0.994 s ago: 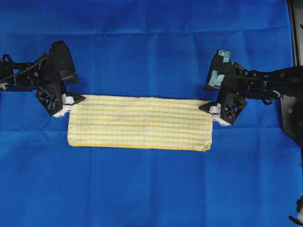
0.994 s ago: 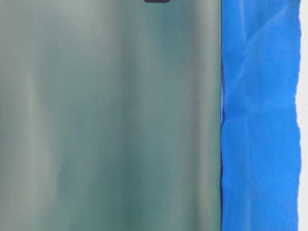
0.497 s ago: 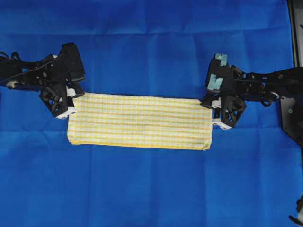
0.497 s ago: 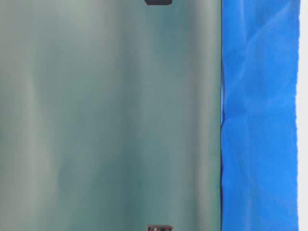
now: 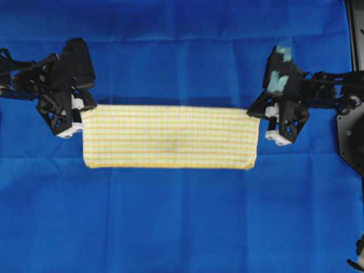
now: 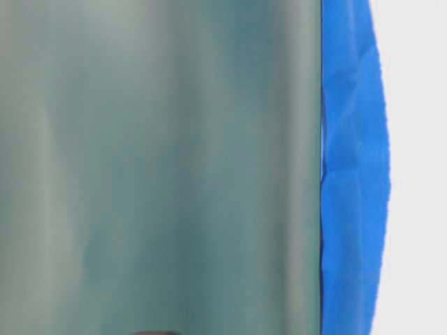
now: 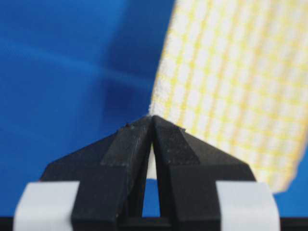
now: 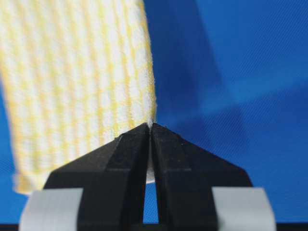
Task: Fold the yellow towel.
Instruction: 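Lift the strip and swing it vertical, right gripper up, left down, then lay the strip down vertically on the table and open both grippers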
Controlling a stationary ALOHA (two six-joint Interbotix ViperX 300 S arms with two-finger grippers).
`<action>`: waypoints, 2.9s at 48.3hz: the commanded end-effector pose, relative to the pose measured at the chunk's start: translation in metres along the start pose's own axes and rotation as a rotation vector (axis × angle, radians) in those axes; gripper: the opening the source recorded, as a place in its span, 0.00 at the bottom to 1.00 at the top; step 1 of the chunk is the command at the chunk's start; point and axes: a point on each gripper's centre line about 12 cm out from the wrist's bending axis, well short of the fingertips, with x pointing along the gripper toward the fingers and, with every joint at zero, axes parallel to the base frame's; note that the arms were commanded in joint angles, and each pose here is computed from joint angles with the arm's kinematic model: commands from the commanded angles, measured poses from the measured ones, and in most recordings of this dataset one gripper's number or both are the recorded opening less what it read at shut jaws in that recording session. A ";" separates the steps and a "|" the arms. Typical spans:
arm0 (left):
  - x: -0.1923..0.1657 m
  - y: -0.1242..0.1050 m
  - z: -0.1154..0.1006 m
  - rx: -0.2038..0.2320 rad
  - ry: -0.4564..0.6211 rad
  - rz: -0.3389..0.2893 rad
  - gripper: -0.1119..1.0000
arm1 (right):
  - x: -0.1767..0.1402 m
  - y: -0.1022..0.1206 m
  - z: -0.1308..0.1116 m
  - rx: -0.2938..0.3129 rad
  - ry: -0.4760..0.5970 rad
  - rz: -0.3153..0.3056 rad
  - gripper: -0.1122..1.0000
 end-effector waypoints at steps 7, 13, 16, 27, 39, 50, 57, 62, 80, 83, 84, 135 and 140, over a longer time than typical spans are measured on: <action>-0.030 -0.004 0.012 -0.013 -0.114 -0.025 0.11 | -0.028 0.006 0.023 -0.028 -0.110 0.025 0.12; -0.032 -0.010 0.009 -0.019 -0.127 -0.043 0.11 | -0.029 0.005 0.025 -0.030 -0.124 0.023 0.12; -0.032 -0.015 0.008 -0.028 -0.135 -0.058 0.11 | -0.028 0.002 0.029 -0.020 -0.137 0.015 0.12; -0.033 -0.050 0.010 -0.007 -0.196 -0.159 0.11 | -0.020 -0.030 0.053 0.062 -0.208 -0.079 0.12; -0.033 -0.084 0.011 -0.014 -0.255 -0.267 0.11 | -0.005 -0.063 0.089 0.124 -0.268 -0.167 0.12; -0.027 -0.109 0.029 0.008 -0.327 -0.330 0.11 | 0.006 -0.084 0.125 0.133 -0.318 -0.213 0.12; -0.017 -0.125 0.056 0.006 -0.379 -0.353 0.11 | 0.012 -0.093 0.143 0.127 -0.329 -0.230 0.12; -0.009 -0.136 0.076 0.002 -0.395 -0.360 0.11 | 0.015 -0.098 0.153 0.117 -0.337 -0.240 0.12; 0.020 -0.174 0.136 0.019 -0.434 -0.378 0.11 | 0.013 -0.118 0.167 0.109 -0.357 -0.284 0.12; 0.024 -0.179 0.144 0.022 -0.436 -0.380 0.11 | 0.012 -0.120 0.168 0.107 -0.360 -0.288 0.12; 0.026 -0.180 0.146 0.025 -0.438 -0.378 0.11 | 0.012 -0.120 0.168 0.107 -0.360 -0.288 0.12; 0.056 -0.207 0.192 0.120 -0.518 -0.375 0.11 | -0.010 -0.135 0.142 0.124 -0.334 -0.338 0.12; 0.058 -0.205 0.186 0.118 -0.511 -0.373 0.11 | -0.006 -0.133 0.145 0.117 -0.329 -0.331 0.12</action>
